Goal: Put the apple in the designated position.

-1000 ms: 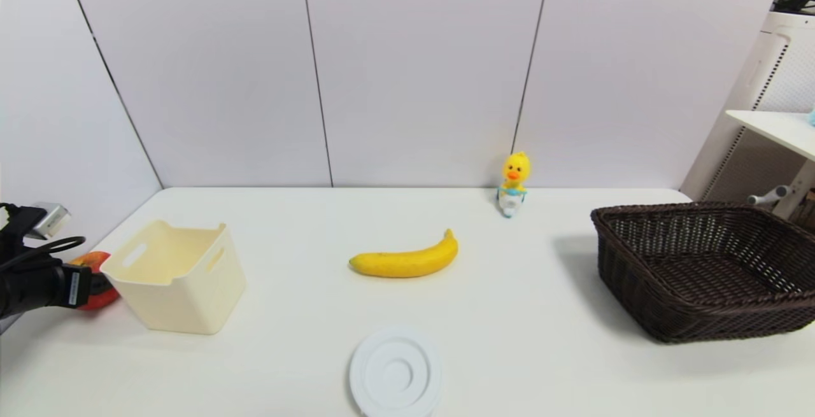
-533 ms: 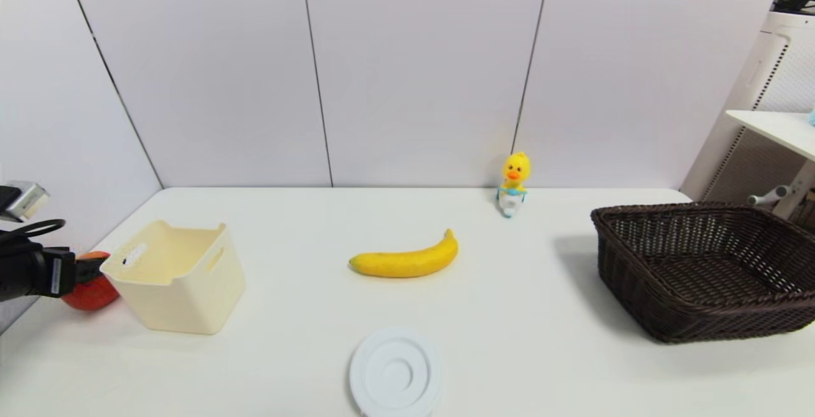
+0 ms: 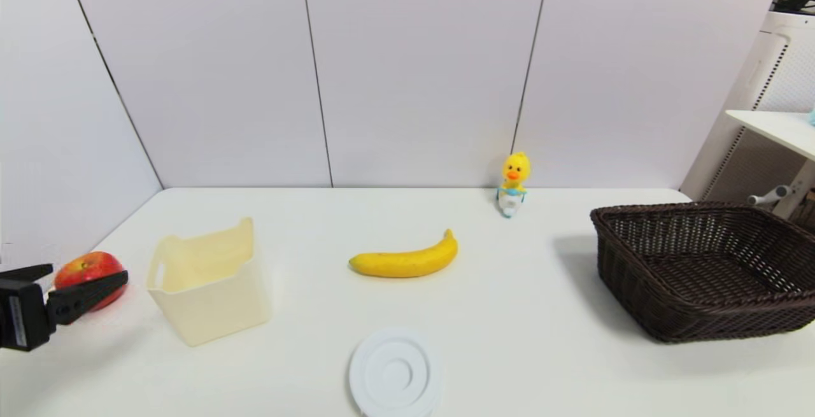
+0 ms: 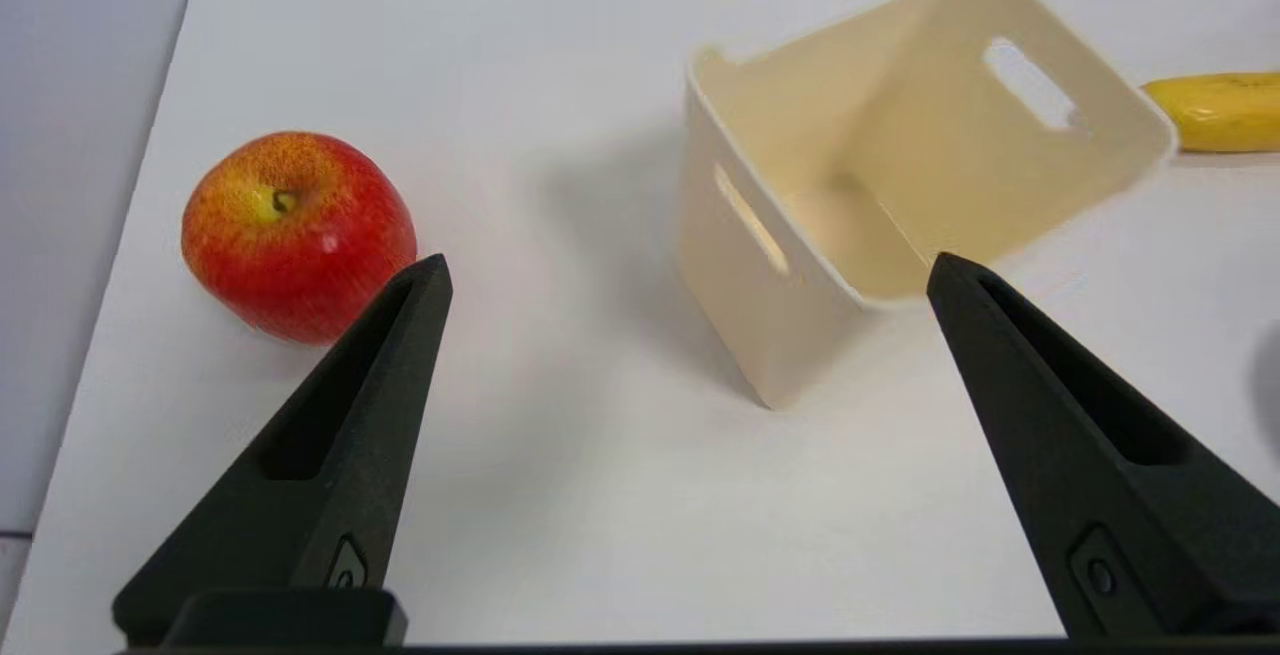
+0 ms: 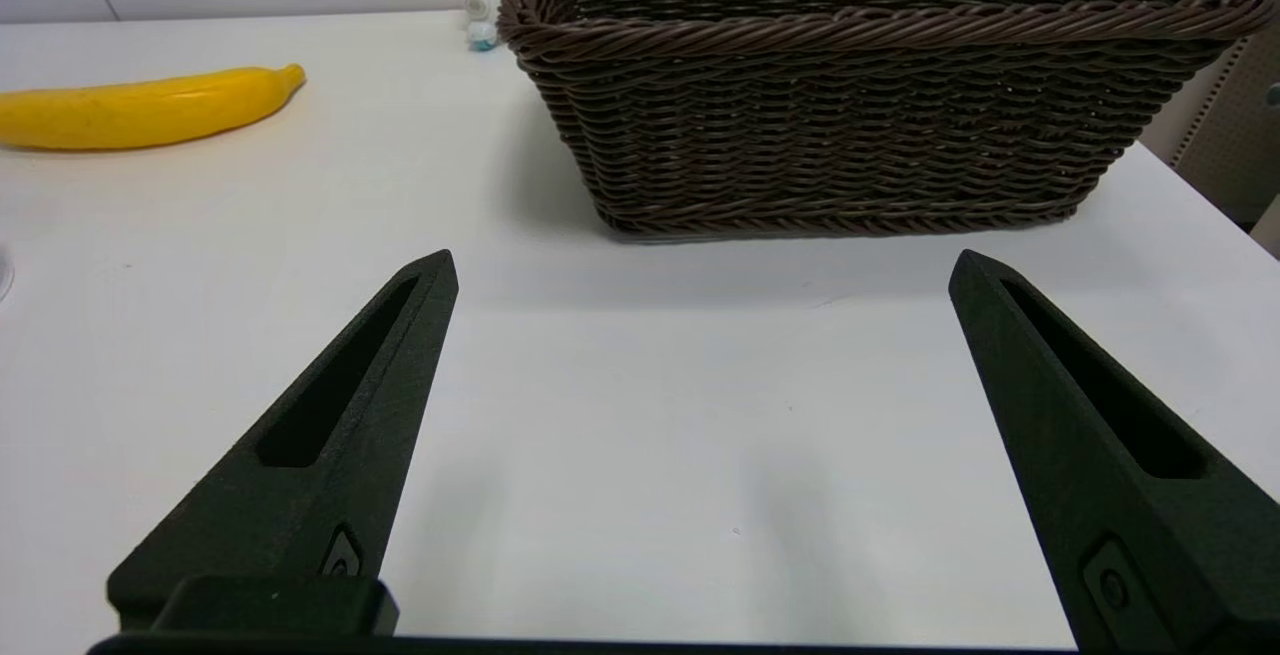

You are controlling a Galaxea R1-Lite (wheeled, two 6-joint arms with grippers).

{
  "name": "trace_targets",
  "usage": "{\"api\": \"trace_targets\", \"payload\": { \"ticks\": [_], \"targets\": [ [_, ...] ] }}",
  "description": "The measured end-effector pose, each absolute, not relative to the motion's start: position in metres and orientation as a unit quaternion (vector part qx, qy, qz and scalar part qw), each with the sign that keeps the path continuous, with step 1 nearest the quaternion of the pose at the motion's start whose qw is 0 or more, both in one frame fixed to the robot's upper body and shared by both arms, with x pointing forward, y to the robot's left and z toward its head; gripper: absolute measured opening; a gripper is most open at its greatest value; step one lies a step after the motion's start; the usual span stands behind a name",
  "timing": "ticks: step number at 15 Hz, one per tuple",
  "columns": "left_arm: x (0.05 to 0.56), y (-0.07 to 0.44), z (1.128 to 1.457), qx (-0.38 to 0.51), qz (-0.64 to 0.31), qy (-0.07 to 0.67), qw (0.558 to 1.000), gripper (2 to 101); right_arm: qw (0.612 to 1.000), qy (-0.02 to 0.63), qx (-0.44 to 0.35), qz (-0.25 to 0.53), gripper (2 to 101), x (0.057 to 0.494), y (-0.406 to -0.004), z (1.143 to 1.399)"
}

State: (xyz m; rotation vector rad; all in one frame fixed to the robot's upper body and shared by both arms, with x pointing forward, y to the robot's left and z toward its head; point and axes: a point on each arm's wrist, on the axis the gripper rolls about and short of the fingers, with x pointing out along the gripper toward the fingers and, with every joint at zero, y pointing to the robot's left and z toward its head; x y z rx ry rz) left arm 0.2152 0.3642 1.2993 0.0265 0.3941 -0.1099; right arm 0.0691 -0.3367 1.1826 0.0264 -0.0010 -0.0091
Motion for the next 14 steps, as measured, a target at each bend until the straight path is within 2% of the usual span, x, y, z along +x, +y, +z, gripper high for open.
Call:
{"api": "trace_targets", "payload": {
  "ticks": [3, 6, 10, 14],
  "targets": [
    [0.169, 0.343, 1.288, 0.029, -0.049, 0.132, 0.99, 96.7, 1.0, 0.0, 0.013, -0.005, 97.3, 0.069, -0.337, 1.183],
    [0.127, 0.33, 1.274, 0.048, -0.099, 0.052, 0.993, 97.0, 1.0, 0.0, 0.013, -0.005, 97.3, 0.069, -0.337, 1.183],
    [0.098, 0.328, 1.24, 0.068, -0.149, -0.018, 0.986, 97.1, 1.0, 0.0, 0.013, -0.004, 97.3, 0.069, -0.337, 1.182],
    [0.086, 0.329, 1.215, 0.056, -0.11, -0.022, 0.992, 97.4, 1.0, 0.0, 0.013, -0.005, 97.3, 0.069, -0.337, 1.183]
  ]
}}
